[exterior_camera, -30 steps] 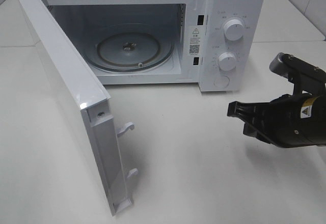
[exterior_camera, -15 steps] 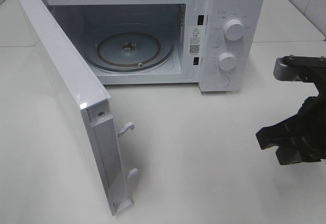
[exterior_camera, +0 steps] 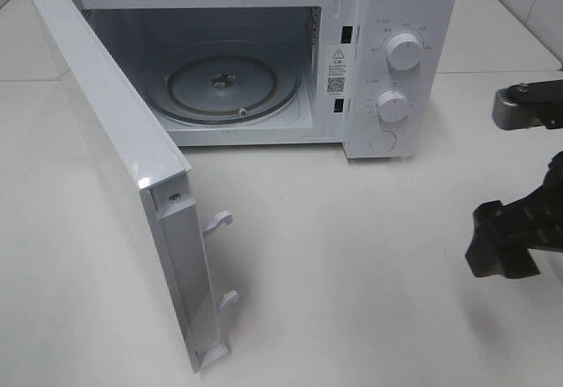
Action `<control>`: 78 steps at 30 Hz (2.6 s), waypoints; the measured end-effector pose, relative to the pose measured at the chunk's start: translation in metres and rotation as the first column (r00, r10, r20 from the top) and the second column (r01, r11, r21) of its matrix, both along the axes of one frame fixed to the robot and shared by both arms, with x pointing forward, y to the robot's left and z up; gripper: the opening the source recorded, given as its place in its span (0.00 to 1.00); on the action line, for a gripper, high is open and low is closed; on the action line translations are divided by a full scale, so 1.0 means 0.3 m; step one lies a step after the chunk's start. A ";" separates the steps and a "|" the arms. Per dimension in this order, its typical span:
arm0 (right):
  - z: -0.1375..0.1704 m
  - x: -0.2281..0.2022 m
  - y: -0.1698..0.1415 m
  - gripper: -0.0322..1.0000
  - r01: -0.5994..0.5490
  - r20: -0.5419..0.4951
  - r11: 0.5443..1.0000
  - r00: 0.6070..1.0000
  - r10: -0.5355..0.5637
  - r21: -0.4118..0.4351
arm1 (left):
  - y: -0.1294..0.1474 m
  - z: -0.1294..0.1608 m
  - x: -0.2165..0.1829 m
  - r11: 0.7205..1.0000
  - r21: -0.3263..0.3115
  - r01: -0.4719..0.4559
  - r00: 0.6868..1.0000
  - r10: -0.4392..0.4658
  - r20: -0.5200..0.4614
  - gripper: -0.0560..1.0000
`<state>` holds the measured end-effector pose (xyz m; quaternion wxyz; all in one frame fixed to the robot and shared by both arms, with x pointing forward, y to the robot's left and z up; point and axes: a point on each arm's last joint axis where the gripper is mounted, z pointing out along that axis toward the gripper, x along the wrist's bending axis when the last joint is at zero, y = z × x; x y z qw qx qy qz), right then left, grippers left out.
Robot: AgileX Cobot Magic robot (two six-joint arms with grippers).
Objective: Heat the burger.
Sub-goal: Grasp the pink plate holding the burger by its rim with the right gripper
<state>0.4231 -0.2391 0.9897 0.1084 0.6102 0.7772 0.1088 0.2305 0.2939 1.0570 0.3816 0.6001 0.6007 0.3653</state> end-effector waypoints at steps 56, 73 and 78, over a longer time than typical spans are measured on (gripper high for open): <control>-0.340 0.274 -0.416 0.70 0.297 -0.321 0.953 0.898 -0.302 -0.064 | 0.000 0.000 0.000 1.000 0.000 0.000 1.000 0.000 0.000 0.99; -0.329 0.283 -0.423 0.11 0.336 -0.304 0.939 0.889 -0.342 -0.074 | 0.000 0.000 0.000 1.000 0.000 0.000 1.000 0.000 0.000 0.99; -0.329 0.283 -0.423 0.11 0.336 -0.303 0.939 0.889 -0.343 -0.075 | 0.000 0.000 0.000 1.000 0.000 0.000 1.000 0.000 0.000 0.99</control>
